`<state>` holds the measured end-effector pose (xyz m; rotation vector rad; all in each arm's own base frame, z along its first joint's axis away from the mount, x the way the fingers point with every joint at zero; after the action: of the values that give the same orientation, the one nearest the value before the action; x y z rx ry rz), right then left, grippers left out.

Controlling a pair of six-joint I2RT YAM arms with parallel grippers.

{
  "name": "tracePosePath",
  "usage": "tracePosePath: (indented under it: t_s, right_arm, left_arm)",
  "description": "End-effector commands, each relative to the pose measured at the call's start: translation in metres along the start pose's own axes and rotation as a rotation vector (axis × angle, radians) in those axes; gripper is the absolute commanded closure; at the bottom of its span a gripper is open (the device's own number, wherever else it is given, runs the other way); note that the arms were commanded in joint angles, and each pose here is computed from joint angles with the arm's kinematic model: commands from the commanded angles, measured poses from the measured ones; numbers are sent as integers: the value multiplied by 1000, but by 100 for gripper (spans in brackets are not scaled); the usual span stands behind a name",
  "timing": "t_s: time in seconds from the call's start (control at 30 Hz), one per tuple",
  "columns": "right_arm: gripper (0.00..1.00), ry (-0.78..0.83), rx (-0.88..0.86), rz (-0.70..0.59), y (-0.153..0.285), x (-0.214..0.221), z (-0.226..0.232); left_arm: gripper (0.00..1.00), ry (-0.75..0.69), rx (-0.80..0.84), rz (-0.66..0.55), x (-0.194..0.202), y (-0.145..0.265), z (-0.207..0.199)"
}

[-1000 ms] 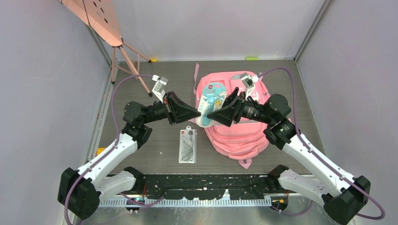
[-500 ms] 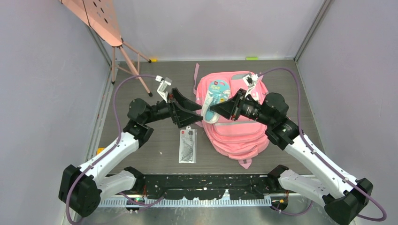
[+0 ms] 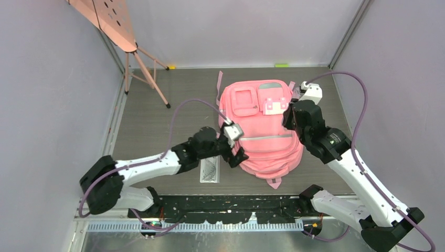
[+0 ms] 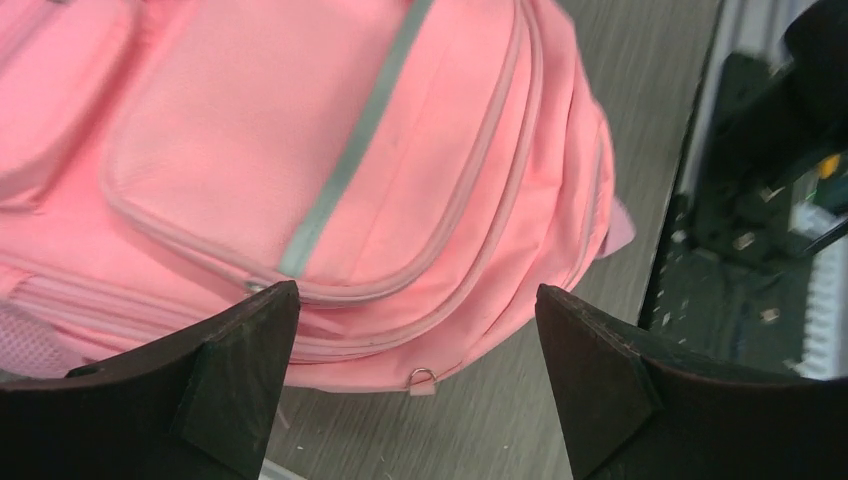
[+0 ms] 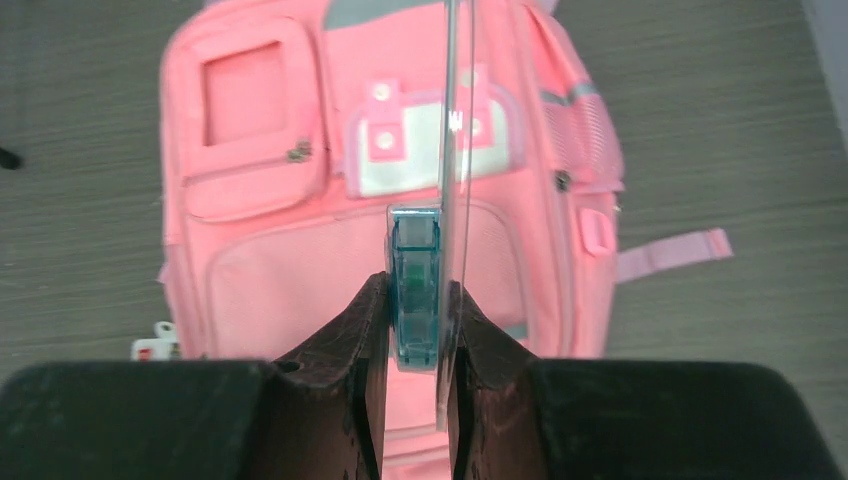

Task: Pack the student bag
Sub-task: Pick up the stationery from the center of the board, then place the stationery in the student bag.

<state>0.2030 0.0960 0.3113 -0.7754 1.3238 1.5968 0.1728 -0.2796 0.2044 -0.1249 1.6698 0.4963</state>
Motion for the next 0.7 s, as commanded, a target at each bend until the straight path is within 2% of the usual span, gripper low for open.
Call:
tracePosePath:
  t_s: [0.0, 0.17, 0.37, 0.43, 0.53, 0.67]
  right_arm:
    - [100, 51, 194, -20, 18, 3, -33]
    - [100, 44, 218, 15, 27, 13, -43]
    - [100, 25, 171, 33, 31, 18, -42]
    - [100, 24, 162, 39, 30, 19, -41]
    - [100, 19, 147, 49, 28, 22, -39]
    - [99, 5, 124, 72, 25, 27, -35]
  left_arm:
    - [9, -342, -131, 55, -3, -29, -4]
    - [7, -511, -183, 98, 8, -57, -19]
    - [7, -594, -285, 95, 8, -78, -17]
    - [15, -610, -304, 106, 8, -84, -15]
    - [33, -615, -379, 86, 3, -87, -11]
    - [35, -605, -395, 58, -5, -88, -11]
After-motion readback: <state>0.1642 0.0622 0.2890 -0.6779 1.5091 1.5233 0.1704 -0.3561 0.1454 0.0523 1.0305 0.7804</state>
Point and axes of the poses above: each gripper's point midway between its finger pads, its own y axis back along the fingers, its own z axis along the line the jaws close on, x = y × z, the point moved 8 cm from there along y, back along the fingers, and after that the axes turned 3 degrees about -y, right-handed, at the moved point
